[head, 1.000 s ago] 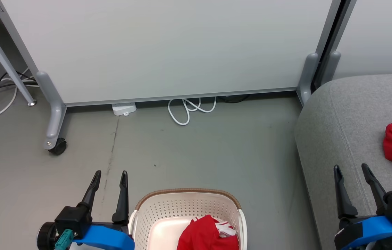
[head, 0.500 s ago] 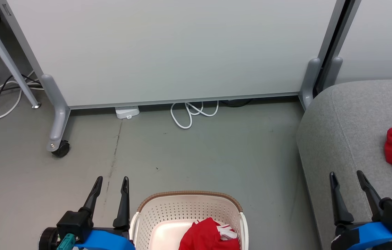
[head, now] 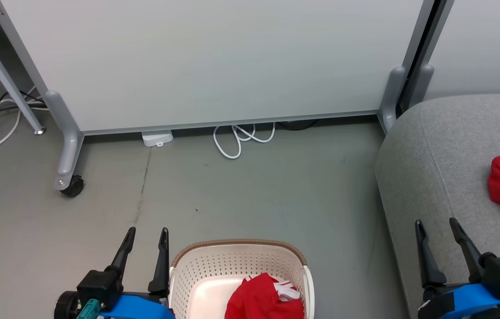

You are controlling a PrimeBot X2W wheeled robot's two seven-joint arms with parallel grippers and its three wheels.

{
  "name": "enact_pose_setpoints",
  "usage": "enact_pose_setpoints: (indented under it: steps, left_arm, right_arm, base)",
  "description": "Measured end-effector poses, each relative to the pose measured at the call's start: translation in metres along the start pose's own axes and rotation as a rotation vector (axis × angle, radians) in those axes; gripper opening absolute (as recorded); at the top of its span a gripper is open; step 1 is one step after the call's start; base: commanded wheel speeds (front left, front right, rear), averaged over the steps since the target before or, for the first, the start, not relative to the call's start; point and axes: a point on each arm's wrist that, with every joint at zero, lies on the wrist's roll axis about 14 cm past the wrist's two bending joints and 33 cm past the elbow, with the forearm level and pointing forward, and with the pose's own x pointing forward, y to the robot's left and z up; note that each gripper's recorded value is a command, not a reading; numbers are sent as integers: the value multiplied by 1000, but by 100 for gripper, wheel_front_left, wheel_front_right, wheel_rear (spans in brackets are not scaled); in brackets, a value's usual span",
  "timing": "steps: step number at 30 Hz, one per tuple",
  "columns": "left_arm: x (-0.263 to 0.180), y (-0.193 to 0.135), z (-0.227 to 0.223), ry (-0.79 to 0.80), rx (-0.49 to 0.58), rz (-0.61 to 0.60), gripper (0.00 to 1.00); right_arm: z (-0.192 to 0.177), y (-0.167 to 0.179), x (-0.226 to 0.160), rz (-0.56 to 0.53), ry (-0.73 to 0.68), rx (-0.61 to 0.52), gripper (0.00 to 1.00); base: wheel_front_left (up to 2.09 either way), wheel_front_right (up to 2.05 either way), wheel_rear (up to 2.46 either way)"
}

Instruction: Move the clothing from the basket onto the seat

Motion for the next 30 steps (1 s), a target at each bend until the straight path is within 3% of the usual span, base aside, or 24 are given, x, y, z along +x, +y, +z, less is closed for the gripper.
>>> enact_pose_setpoints:
  steps: [14, 30]
  left_arm:
    - [33, -27, -55, 172, -27, -94, 100]
    - [69, -73, -192, 564, -50, -319, 100]
  right_arm:
    - [-10, 3, 31, 16, 18, 4, 100]
    - [-65, -13, 76, -10, 103, -9, 100]
  base:
    - [0, 0, 0]
    - [0, 0, 0]
